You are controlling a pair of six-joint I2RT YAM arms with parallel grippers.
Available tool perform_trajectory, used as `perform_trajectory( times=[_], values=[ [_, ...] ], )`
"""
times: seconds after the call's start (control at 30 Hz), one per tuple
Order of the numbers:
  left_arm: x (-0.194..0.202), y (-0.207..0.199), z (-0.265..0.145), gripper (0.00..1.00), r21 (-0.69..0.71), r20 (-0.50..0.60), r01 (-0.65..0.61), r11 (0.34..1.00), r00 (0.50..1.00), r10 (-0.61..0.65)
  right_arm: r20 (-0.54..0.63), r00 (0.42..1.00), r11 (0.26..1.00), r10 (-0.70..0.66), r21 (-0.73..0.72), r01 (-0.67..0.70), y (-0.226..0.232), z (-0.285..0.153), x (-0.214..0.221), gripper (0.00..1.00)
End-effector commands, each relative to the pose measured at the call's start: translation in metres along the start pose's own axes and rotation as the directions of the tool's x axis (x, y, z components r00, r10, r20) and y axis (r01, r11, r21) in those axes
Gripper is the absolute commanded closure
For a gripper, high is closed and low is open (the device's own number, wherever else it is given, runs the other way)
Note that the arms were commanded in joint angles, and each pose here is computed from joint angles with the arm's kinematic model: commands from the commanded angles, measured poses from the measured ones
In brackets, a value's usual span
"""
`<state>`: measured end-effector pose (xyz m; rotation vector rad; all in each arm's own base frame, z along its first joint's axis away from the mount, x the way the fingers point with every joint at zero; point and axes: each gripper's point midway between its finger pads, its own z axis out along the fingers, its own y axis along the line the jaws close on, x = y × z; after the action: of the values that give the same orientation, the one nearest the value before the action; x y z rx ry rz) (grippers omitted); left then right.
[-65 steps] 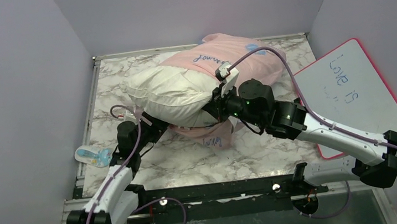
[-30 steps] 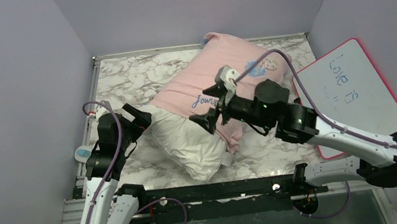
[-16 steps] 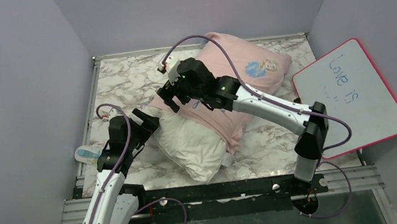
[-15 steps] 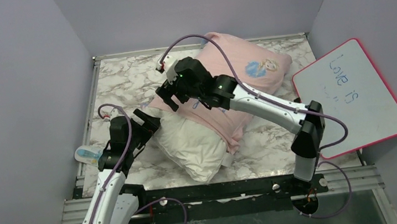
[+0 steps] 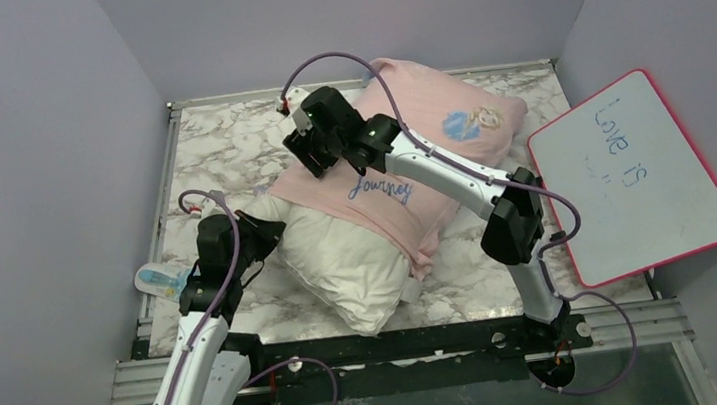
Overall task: Remove the pillowcase from the pillow
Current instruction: Remove the pillow from the pillowcase.
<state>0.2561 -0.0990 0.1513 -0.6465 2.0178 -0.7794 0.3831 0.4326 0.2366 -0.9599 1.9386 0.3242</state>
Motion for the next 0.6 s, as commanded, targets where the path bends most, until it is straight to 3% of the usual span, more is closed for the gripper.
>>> perform_trajectory(
  times=[0.0,0.1,0.2,0.4,0.57],
  values=[
    [0.016,0.015,-0.001,1.00,-0.044,-0.061,-0.009,0.999,0.998,0.006,-0.080,0.997,1.000,-0.010,-0.002,0.010,0.001,0.008,0.026,0.38],
    [0.023,0.015,-0.003,1.00,-0.037,-0.090,0.014,0.999,0.996,-0.017,-0.059,0.998,0.999,0.014,-0.031,-0.016,0.000,0.006,0.021,0.55],
    [0.029,0.019,-0.006,1.00,-0.060,-0.107,0.049,0.997,0.993,-0.055,-0.038,0.998,0.997,0.041,0.067,-0.039,-0.027,0.008,0.013,0.98],
    [0.036,0.033,-0.017,1.00,-0.133,-0.104,0.109,0.985,0.987,-0.124,0.038,0.983,0.950,0.180,0.251,-0.184,-0.115,0.001,0.001,0.99],
    [0.037,0.042,-0.024,1.00,-0.201,-0.100,0.109,0.974,0.986,-0.131,0.116,0.948,0.897,0.298,0.307,-0.319,-0.172,-0.016,-0.005,0.99]
  ],
)
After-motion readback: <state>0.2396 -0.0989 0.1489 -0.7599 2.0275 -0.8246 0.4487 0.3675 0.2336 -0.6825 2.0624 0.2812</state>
